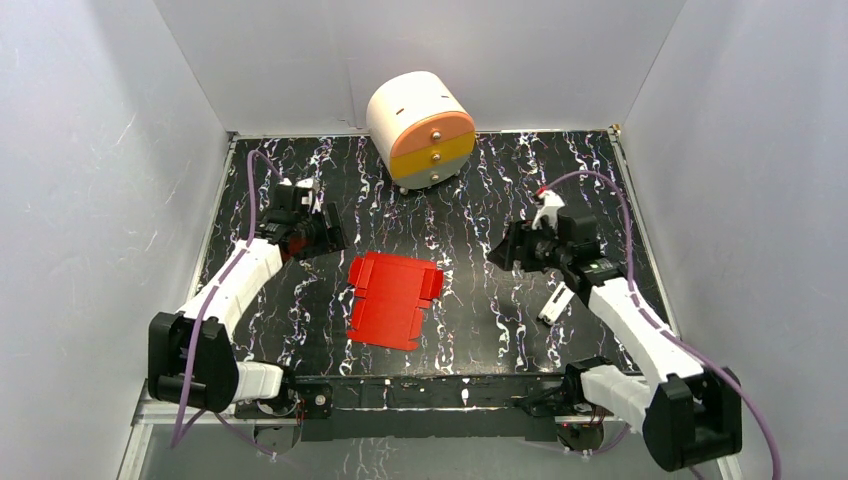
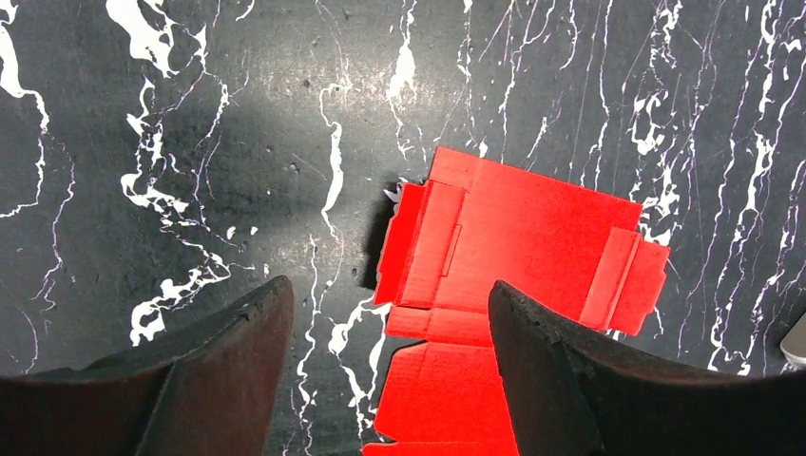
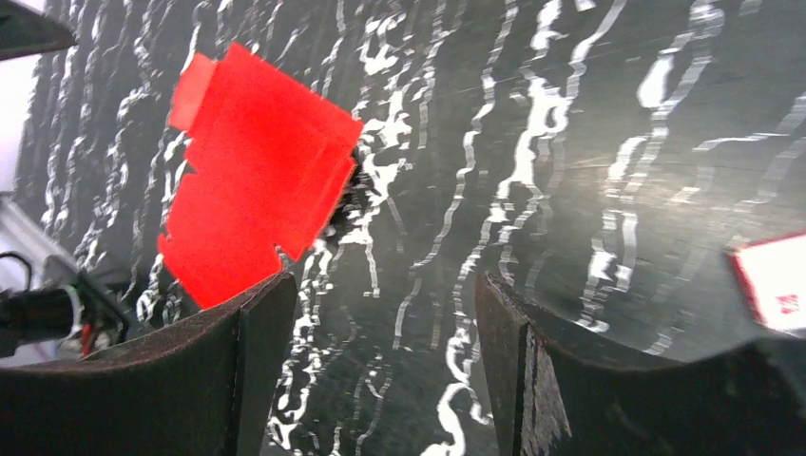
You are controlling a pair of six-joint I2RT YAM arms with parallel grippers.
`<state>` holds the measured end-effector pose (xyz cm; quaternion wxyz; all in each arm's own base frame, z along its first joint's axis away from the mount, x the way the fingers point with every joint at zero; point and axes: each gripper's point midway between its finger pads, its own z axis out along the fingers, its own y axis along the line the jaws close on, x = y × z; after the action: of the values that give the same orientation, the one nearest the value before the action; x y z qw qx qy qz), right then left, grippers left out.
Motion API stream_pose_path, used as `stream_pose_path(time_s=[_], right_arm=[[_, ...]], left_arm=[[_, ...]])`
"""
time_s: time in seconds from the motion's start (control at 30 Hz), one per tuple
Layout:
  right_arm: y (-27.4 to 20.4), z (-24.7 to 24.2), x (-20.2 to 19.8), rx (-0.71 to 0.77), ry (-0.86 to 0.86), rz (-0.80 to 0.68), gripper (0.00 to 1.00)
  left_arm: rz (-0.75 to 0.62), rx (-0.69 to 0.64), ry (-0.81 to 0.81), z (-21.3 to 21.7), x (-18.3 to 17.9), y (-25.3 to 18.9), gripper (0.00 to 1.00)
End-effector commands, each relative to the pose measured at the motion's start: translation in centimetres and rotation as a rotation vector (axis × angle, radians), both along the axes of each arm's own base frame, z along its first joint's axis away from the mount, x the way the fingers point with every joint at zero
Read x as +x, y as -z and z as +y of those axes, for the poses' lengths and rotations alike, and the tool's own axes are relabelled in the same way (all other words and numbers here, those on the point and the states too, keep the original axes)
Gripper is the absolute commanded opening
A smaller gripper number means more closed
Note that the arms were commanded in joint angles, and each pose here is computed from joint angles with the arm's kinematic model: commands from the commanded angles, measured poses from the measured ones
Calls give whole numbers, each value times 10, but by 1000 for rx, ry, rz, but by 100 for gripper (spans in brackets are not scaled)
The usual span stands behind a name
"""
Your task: Fold the paper box
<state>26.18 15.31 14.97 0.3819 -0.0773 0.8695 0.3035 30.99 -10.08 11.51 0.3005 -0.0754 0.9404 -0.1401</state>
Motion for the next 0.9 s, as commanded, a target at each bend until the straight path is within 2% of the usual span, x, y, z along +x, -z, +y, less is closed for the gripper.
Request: stream_pose_path(time_s=[0.0,0.5,0.73,0.87], right_arm=[[4,44,3,97,-43,29,76],[76,135,1,179,-54,175,60],[103,151,-6,228,-38,248,50],[109,151,-6,213,-47,246,39]], left_arm=[[24,-15,81,-2,-7,10,74],[66,17,88,3,-13,28,79],[69,3,100,1,-15,28,79],[68,-1,104,0,-16,27,79]])
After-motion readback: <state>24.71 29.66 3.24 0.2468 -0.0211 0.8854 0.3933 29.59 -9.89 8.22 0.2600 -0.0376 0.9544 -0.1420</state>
